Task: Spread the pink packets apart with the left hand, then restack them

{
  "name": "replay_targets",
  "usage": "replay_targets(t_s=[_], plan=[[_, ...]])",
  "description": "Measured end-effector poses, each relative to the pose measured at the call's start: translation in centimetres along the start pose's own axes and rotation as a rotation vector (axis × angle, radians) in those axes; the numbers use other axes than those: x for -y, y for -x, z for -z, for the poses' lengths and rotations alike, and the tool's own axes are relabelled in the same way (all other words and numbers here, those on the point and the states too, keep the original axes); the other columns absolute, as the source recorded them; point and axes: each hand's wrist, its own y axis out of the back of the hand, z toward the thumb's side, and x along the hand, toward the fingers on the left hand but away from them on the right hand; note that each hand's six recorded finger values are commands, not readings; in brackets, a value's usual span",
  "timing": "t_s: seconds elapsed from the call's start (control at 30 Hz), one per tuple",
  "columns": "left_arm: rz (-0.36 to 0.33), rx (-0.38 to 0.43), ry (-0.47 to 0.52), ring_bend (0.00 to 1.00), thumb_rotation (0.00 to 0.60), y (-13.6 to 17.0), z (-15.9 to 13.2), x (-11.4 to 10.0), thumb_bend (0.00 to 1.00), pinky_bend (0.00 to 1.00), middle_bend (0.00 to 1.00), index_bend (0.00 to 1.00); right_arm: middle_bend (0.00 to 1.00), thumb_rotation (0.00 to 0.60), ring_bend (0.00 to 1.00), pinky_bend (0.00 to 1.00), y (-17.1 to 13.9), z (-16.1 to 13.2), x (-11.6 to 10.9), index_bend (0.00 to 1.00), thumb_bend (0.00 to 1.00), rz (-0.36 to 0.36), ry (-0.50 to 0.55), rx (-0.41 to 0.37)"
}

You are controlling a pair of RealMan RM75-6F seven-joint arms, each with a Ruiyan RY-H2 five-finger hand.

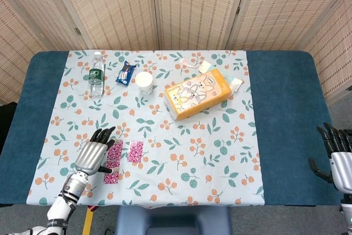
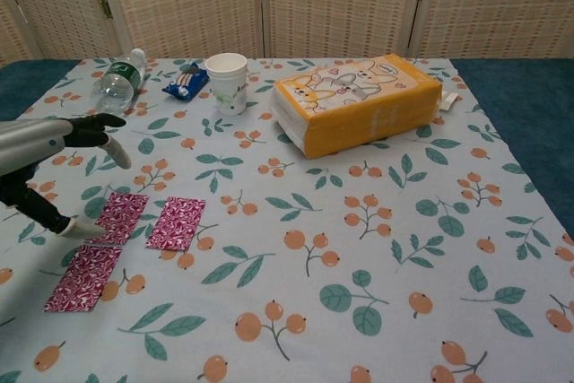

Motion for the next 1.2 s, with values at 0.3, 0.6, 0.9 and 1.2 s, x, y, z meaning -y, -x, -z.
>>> replay_targets(t_s=[0.3, 0.6, 0.9, 1.2], plan=[[0.056, 0.018, -0.082, 0.00, 0.599, -2.9, -1.7, 0.5, 0.15, 0.00, 0.01, 0.25, 0.03, 0.600, 0.00, 0.00, 0.0, 0.1, 0.0, 0.04, 0.39, -0.002, 0.000, 0.002], [0.094, -0.069, -0.150, 0.00, 0.600, -4.8, 0.5, 1.5, 0.15, 0.00, 0.01, 0.25, 0.03, 0.600, 0.00, 0.00, 0.0, 0.3, 0.2, 0.04, 0.39, -0.008, 0.004, 0.005], [0.118, -0.100, -0.176, 0.00, 0.600, -4.7, 1.5, 2.4, 0.15, 0.00, 0.01, 0.24, 0.03, 0.600, 0.00, 0.00, 0.1, 0.3, 0.2, 0.04, 0.39, -0.012, 0.003, 0.007], [0.132, -0.115, -0.193, 0.00, 0.600, -5.2, 1.8, 2.9, 0.15, 0.00, 0.01, 0.22, 0.03, 0.600, 0.00, 0.00, -0.1, 0.5, 0.2, 0.04, 0.39, -0.010, 0.003, 0.014]])
